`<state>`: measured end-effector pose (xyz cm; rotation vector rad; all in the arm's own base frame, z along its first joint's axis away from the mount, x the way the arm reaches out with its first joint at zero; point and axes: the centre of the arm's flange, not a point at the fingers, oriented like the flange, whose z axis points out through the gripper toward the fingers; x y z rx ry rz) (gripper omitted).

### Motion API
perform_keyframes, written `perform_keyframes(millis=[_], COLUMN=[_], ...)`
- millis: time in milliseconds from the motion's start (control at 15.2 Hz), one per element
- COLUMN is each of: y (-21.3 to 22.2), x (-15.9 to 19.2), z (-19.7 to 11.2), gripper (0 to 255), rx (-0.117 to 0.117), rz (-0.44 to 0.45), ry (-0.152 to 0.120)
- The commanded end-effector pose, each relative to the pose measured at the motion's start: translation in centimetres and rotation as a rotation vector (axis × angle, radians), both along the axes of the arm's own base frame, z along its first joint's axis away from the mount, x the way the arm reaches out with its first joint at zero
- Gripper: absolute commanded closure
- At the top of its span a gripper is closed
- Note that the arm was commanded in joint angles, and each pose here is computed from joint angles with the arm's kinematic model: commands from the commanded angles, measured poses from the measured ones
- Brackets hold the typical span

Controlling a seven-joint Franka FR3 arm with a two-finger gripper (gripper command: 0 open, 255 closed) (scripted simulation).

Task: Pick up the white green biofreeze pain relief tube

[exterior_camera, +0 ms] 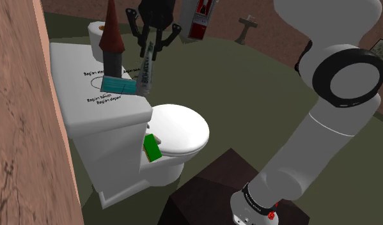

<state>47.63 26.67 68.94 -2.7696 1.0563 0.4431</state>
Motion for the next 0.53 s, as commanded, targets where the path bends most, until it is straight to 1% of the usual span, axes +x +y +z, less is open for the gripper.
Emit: perform_keyframes(millis=[0, 330, 462], y=[0.0, 0.0, 0.0], x=[-0.1, -0.1, -0.1], z=[1.1, 3.7, 3.8], gripper=[255, 255, 255], rx=[0.000, 0.000, 0.000], rz=[0.000, 0.000, 0.000], ry=[0.000, 0.000, 0.000])
